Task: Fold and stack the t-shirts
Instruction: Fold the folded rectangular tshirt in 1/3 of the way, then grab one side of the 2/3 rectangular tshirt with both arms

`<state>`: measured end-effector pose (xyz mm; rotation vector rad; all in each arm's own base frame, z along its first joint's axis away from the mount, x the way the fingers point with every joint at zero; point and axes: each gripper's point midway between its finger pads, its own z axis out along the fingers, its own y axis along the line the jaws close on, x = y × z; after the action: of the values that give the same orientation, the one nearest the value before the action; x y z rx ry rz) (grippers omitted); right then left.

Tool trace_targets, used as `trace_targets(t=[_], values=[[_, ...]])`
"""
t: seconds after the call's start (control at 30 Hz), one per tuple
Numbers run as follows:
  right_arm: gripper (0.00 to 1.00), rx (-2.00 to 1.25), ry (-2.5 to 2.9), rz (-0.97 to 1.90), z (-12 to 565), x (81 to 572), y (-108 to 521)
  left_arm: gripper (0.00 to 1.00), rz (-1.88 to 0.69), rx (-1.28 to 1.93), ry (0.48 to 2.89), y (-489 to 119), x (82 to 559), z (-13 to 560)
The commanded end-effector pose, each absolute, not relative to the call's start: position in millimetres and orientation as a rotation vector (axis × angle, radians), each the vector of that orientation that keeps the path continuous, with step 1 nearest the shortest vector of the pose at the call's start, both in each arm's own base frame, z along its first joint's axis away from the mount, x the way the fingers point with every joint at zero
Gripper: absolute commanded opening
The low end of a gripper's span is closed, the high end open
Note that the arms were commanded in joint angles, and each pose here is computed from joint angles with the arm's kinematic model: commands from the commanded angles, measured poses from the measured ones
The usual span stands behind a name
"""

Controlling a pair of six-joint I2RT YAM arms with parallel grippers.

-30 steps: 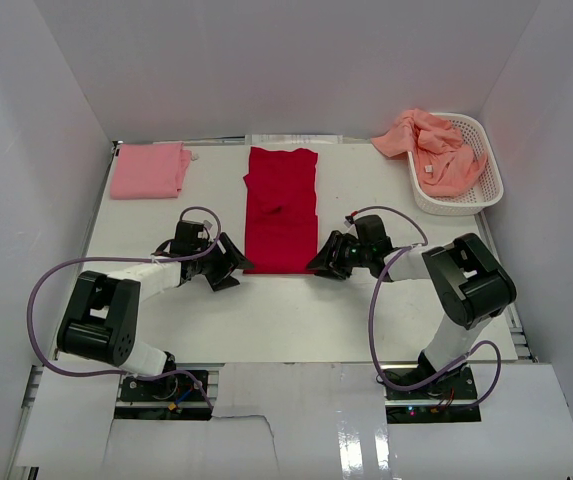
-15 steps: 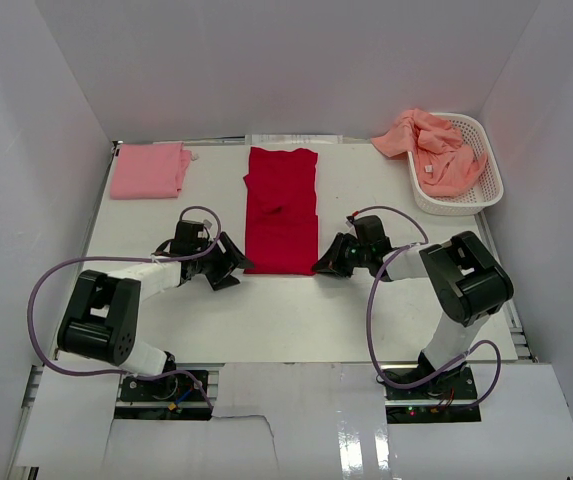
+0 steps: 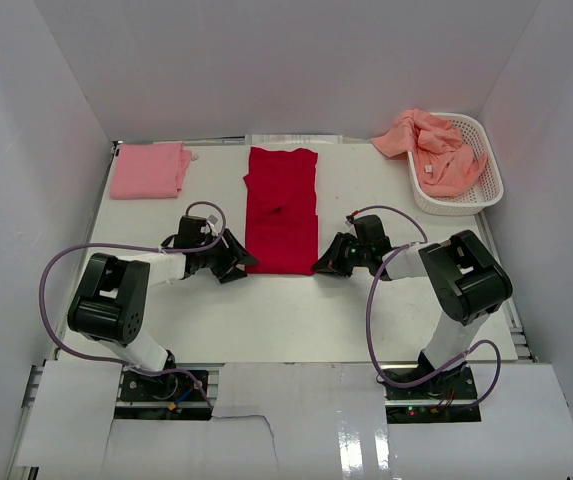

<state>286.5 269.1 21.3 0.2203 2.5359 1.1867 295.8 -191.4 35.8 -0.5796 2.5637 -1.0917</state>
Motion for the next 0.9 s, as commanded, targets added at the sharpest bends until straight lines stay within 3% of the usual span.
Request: trace_targets(t=[0.0,0.3,0.87], values=[[0.08,0.175,2.485,1.203,31,298,276,0.65,-0.901,-0.633,2.647,-171,285,2],[0.08,0.171,2.486,1.21,31,298,277,0.66,-0.7,-0.7,2.667,-145,268,-2],[0.08,0.167,2.482,1.211,33,298,276,0.66,-0.778,-0.762,2.721,-155,260,-32]])
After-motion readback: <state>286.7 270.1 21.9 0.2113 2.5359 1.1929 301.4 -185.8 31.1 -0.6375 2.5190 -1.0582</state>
